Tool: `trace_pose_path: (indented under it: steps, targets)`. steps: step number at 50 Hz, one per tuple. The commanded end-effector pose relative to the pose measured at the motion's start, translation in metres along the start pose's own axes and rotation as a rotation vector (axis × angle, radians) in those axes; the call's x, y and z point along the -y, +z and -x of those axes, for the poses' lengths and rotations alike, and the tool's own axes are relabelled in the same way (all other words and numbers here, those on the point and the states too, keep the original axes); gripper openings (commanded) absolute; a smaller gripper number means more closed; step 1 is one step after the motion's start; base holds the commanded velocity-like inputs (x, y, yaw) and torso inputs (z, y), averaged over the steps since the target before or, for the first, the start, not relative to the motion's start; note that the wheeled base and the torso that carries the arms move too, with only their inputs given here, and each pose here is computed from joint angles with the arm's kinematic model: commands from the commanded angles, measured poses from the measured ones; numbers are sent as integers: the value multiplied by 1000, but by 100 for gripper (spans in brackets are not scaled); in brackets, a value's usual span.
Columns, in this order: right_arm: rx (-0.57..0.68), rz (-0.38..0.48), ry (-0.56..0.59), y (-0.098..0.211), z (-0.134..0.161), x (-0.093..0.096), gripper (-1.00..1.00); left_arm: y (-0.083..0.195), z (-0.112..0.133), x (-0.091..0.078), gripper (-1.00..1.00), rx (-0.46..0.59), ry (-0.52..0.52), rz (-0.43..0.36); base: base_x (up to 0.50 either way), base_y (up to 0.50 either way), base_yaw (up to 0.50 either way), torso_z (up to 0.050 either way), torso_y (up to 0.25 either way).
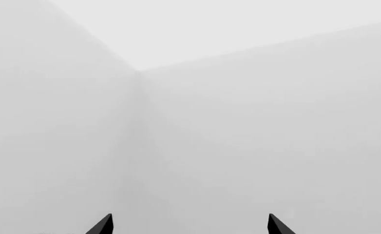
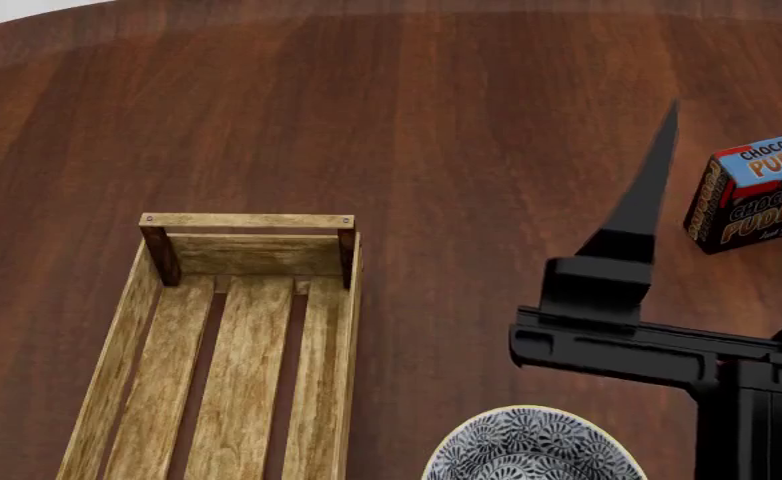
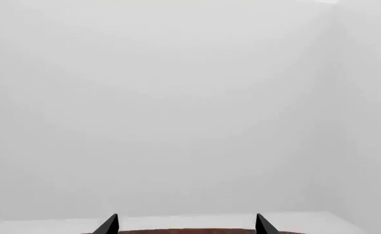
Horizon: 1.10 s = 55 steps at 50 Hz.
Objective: Stack the left bowl on the right bowl and place them in the tray.
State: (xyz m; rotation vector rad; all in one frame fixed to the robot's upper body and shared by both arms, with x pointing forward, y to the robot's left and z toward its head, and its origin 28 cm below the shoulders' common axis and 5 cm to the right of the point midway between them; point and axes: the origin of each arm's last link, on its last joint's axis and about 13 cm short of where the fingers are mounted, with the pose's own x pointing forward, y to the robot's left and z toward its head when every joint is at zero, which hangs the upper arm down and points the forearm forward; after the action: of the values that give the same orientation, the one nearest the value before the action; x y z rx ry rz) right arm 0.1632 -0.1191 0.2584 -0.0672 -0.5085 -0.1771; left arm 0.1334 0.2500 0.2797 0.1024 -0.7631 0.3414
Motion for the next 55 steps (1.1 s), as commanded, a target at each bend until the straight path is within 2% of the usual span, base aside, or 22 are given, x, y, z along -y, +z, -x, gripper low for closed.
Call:
trace_pose_path:
  steps: [1,2,9,11,13,14,15,18,25,26,27,29,36,39,41,44,48,55]
  targets:
    - [-68,9,70,2,-7,2,100,-2,3,-11,100,14,87,-9,0,0,0,0,0]
    - [-74,-5,86,3,-8,2,100,-2,3,-12,100,14,88,-10,0,0,0,0,0]
    - [-210,85,279,15,-22,14,100,0,0,-10,100,13,86,-17,0,0,0,0,0]
    - [-255,117,343,21,-28,14,100,0,-1,-10,100,15,84,-17,0,0,0,0,0]
    - [-292,114,406,25,-31,9,100,-1,1,-11,100,15,85,-14,0,0,0,0,0]
    - [-312,145,446,26,-32,6,100,-2,3,-11,100,15,85,-11,0,0,0,0,0]
    - [-352,136,505,27,-33,2,100,-2,3,-11,100,15,85,-10,0,0,0,0,0]
    - [-411,195,606,28,-36,-2,100,-2,3,-11,100,16,85,-10,0,0,0,0,0]
    - [-507,287,712,32,-45,-3,100,0,0,-11,100,23,89,-16,0,0,0,0,0]
    - [-522,315,716,32,-45,-1,100,0,-1,-11,100,23,89,-19,0,0,0,0,0]
    - [-534,392,711,32,-47,0,100,2,-2,-10,100,22,89,-22,0,0,0,0,0]
    - [-554,374,765,35,-47,0,100,3,-4,-10,100,24,90,-26,0,0,0,0,0]
    - [-623,456,870,41,-49,7,100,1,-3,-11,100,25,93,-30,0,0,0,0,0]
    - [-642,487,882,42,-49,12,100,0,-2,-11,100,24,94,-31,0,0,0,0,0]
    - [-687,561,908,43,-49,18,100,-1,0,-12,100,23,95,-30,0,0,0,0,0]
    - [-718,580,939,42,-47,21,100,-1,0,-12,100,23,96,-31,0,0,0,0,0]
    - [-755,628,957,38,-50,21,100,0,-1,-11,100,24,93,-29,0,0,0,0,0]
    - [-822,655,1013,24,-53,17,100,-2,1,-12,100,22,97,-29,0,0,0,0,0]
